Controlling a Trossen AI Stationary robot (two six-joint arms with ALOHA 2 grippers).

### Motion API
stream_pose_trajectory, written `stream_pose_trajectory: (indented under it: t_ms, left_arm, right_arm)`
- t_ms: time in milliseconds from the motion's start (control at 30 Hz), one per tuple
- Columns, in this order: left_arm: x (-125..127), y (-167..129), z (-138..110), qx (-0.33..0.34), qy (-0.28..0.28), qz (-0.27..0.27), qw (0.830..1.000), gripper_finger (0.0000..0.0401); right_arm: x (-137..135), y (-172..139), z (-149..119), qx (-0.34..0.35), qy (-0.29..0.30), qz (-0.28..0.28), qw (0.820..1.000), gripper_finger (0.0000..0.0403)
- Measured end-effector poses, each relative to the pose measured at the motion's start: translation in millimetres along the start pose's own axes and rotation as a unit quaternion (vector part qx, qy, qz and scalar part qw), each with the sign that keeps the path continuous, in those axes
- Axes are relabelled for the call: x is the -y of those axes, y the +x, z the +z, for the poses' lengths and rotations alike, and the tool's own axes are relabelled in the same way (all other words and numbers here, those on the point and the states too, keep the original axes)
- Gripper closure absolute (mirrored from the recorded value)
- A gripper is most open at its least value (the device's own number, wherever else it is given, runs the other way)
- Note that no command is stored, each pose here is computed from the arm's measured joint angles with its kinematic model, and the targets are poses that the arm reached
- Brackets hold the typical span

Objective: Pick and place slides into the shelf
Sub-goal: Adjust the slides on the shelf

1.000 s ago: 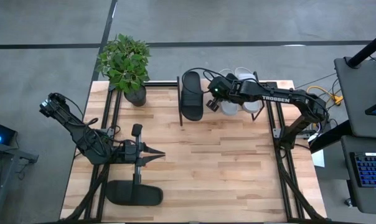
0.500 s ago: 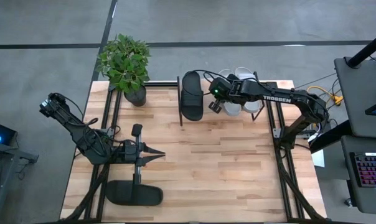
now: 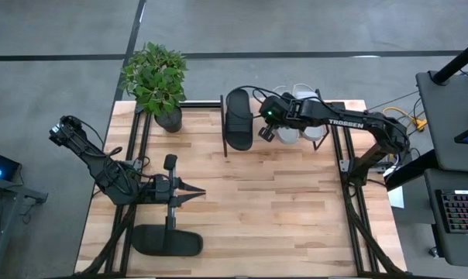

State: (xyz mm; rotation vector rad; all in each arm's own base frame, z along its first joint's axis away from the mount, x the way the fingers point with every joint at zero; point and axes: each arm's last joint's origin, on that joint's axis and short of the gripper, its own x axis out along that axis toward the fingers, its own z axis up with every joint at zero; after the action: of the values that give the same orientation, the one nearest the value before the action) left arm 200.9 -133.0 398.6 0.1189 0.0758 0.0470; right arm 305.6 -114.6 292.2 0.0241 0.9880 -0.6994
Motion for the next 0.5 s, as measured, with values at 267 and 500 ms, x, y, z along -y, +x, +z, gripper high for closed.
stream_pose_trajectory:
  t_ms: [267, 500]
  left_arm:
    - [0.0, 0.0, -0.3, -0.001, 0.001, 0.0, 1.0, 0.0397]
    - [0.0, 0.0, -0.6, -0.002, 0.002, 0.0, 1.0, 0.0397]
  right_arm:
    - [-12.5, -14.9, 7.9, 0.058, -0.026, 0.06, 0.996, 0.0394]
    - [-10.6, -14.9, 13.9, 0.086, -0.019, 0.063, 0.994, 0.0394]
